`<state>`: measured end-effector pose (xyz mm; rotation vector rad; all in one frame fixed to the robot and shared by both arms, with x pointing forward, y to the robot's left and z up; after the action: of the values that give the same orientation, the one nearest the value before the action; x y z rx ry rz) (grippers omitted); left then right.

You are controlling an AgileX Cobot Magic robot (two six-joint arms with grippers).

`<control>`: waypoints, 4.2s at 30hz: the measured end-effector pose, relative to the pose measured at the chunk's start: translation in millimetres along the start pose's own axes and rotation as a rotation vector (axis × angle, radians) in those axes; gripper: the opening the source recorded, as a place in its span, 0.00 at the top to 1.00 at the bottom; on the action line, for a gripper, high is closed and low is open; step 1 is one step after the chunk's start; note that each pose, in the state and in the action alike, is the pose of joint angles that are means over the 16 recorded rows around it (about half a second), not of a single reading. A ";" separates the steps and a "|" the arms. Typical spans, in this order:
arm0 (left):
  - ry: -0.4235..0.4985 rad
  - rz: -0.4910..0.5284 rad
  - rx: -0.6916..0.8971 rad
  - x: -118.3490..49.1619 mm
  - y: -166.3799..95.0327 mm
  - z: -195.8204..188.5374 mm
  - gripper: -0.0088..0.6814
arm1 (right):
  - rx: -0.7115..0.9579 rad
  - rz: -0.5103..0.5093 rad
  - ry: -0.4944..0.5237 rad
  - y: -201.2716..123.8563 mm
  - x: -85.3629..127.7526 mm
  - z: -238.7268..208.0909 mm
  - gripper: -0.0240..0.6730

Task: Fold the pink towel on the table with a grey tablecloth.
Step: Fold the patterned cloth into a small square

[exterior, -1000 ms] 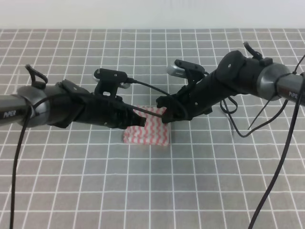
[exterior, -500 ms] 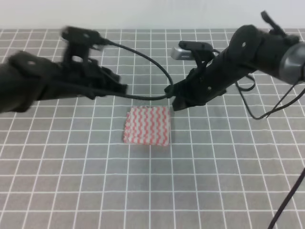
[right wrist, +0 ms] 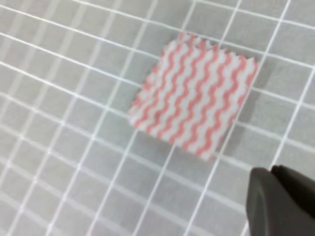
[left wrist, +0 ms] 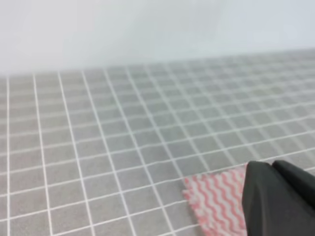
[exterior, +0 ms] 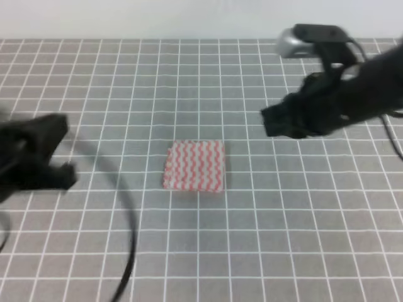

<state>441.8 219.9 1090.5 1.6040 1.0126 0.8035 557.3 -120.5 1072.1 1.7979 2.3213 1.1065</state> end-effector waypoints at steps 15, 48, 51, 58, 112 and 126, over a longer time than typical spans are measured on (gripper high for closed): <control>0.087 -0.016 -0.377 -6.2 -72.8 -121.3 0.99 | -0.267 -0.059 0.048 -105.0 9.1 -122.4 0.99; 0.140 0.020 -0.266 -1.8 -138.0 -105.5 0.99 | -0.747 -0.080 0.016 -234.3 -50.6 -120.0 0.99; 0.140 0.019 -0.267 -1.8 -138.0 -105.5 0.99 | -0.759 -0.095 0.000 -235.6 -52.7 -119.5 0.99; 0.141 0.019 -0.267 -1.7 -138.0 -105.5 0.99 | -0.852 -0.093 -0.092 -240.1 -64.7 -123.1 0.99; 0.149 0.038 -0.263 -1.1 -138.1 -105.2 0.99 | -0.778 -0.075 -0.267 -288.2 -95.3 -93.7 0.99; 0.128 0.086 -0.198 -5.1 -145.9 -106.1 0.99 | -0.780 -0.075 -0.266 -288.1 -95.1 -93.9 0.99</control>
<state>314.5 275.1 975.2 1.4480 0.9274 1.0433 307.9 -277.3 953.5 1.4213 1.4783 1.3857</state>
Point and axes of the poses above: a point on each arm's last joint axis where the gripper is mounted, z pointing out along that axis toward the gripper, x along the wrist's bending axis when the last joint is at zero, y = z × x, the point moved 2 cm from there along z, pointing out along that axis toward the gripper, and after that the axes turned 7 degrees about z, right-handed, at the moved point
